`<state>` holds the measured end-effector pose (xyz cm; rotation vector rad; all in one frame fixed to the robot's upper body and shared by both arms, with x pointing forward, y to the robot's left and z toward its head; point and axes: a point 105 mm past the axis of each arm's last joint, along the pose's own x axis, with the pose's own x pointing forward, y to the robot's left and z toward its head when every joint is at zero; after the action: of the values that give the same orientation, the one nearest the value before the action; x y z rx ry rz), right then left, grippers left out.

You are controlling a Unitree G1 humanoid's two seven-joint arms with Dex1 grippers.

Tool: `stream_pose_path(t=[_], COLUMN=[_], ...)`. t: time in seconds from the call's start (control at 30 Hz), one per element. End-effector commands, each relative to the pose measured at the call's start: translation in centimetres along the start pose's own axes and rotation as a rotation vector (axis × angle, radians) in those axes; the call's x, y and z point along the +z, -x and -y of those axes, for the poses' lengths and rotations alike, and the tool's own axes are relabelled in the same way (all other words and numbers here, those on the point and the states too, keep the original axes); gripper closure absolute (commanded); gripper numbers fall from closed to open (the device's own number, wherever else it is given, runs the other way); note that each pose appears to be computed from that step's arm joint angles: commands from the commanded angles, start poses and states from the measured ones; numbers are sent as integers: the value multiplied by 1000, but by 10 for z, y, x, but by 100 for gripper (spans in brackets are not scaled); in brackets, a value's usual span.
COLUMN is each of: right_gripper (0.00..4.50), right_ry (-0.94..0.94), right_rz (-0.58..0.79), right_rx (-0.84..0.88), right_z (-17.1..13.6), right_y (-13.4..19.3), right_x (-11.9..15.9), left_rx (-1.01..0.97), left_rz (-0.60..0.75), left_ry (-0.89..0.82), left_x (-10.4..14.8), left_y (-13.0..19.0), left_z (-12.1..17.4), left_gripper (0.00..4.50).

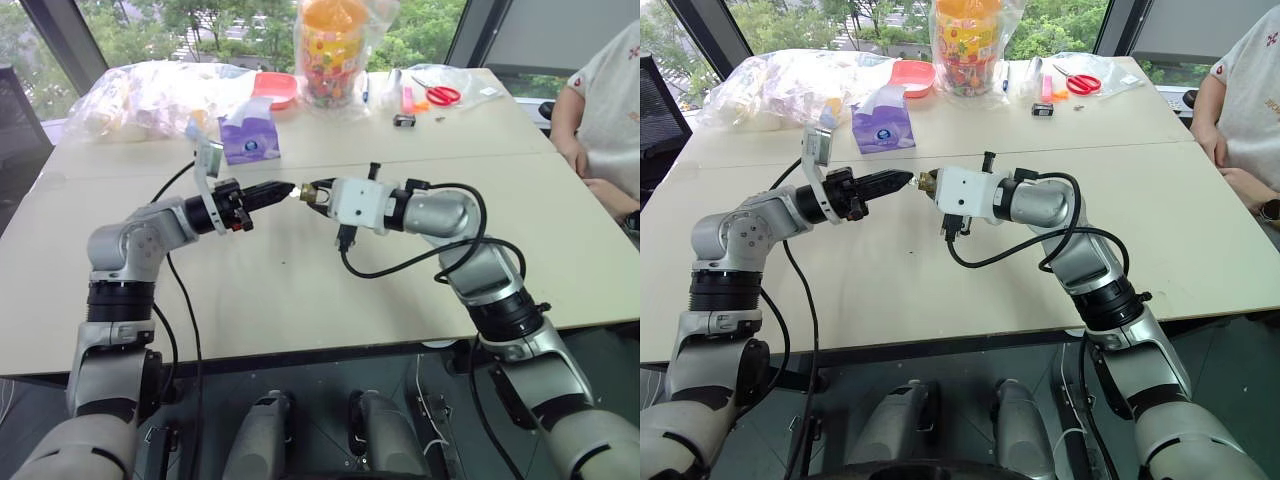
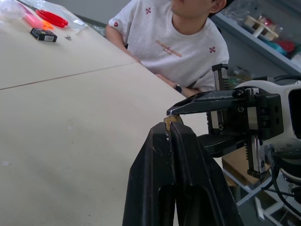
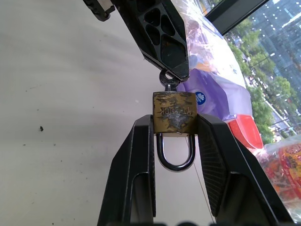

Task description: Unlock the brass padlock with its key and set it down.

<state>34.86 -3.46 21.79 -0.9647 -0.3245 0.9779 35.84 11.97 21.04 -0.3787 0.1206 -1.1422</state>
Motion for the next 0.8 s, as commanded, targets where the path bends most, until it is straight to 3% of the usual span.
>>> stream_pose_path(t=[0.03,0.3,0.5,0.63,0.8], right_gripper=[380,380,380,380,380], right_ry=[50,49,51,52,52], right_rz=[52,53,49,48,51], right_rx=[-35,-39,-43,-47,-49], right_z=[10,9,10,11,12], right_y=[3,2,1,1,0], right_x=[18,18,16,16,16], left_rx=[-26,-39,-34,-30,-39], left_rz=[0,20,20,28,35], left_ry=[-45,0,4,7,13], left_x=[5,8,9,10,10], left_y=[-2,4,6,7,8], left_z=[8,10,9,8,10], left_gripper=[446,446,204,204,361])
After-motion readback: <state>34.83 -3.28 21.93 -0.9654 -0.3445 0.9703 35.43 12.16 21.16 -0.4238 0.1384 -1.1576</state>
